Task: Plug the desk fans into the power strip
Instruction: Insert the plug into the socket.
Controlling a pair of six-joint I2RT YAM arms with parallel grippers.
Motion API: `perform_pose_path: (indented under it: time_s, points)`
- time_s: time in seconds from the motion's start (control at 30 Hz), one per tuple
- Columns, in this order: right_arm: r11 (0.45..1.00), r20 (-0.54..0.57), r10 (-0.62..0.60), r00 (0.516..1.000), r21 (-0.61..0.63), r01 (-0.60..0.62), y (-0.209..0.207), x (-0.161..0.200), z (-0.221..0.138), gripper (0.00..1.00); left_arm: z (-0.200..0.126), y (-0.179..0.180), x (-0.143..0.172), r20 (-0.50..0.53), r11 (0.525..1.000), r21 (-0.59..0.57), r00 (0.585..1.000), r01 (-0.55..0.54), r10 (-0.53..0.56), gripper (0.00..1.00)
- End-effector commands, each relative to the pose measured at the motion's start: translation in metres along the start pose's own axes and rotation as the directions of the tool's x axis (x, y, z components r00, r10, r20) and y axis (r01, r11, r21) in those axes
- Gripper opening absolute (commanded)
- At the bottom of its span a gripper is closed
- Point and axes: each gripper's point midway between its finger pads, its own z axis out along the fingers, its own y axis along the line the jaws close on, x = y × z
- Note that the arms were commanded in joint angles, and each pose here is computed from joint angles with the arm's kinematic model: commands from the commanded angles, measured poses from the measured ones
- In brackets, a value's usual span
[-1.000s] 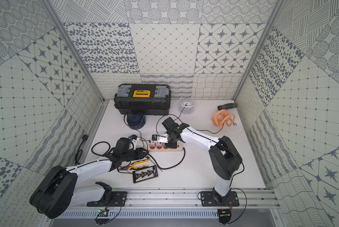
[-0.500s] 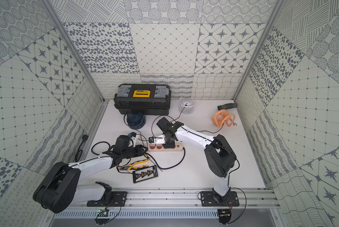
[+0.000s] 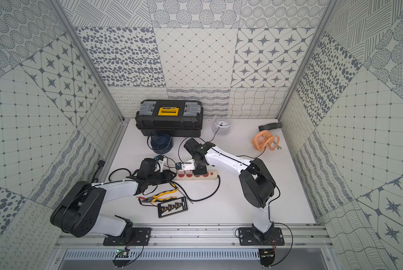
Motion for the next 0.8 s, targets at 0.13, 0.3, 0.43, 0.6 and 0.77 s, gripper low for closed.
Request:
perform_pose_path:
  time_s: [0.13,0.3,0.43,0.6,0.77]
  points:
    - [0.999,-0.234,-0.011,0.972,-0.040,0.002,0.004,0.060,0.080,0.00,0.006,0.000,0.001,-0.015,0.999,0.026,0.999,-0.029,0.029,0.28]
    - [0.999,-0.234,0.010,0.972,-0.034,-0.018,0.001,0.062,0.080,0.00,0.004,0.003,0.003,-0.023,0.999,0.011,0.999,-0.034,0.034,0.29]
    - [0.995,-0.223,0.090,0.971,-0.023,-0.098,-0.005,0.073,0.075,0.00,0.001,0.004,0.007,-0.028,0.999,0.001,0.999,-0.039,0.039,0.29]
    - [0.994,-0.245,0.091,0.965,-0.032,-0.102,0.000,0.083,0.076,0.00,-0.001,0.006,0.014,-0.042,0.999,0.004,0.999,-0.034,0.035,0.30]
    - [0.998,-0.276,0.036,0.960,-0.040,-0.048,0.003,0.075,0.089,0.00,-0.001,0.008,0.018,-0.051,1.000,0.001,0.998,-0.031,0.031,0.31]
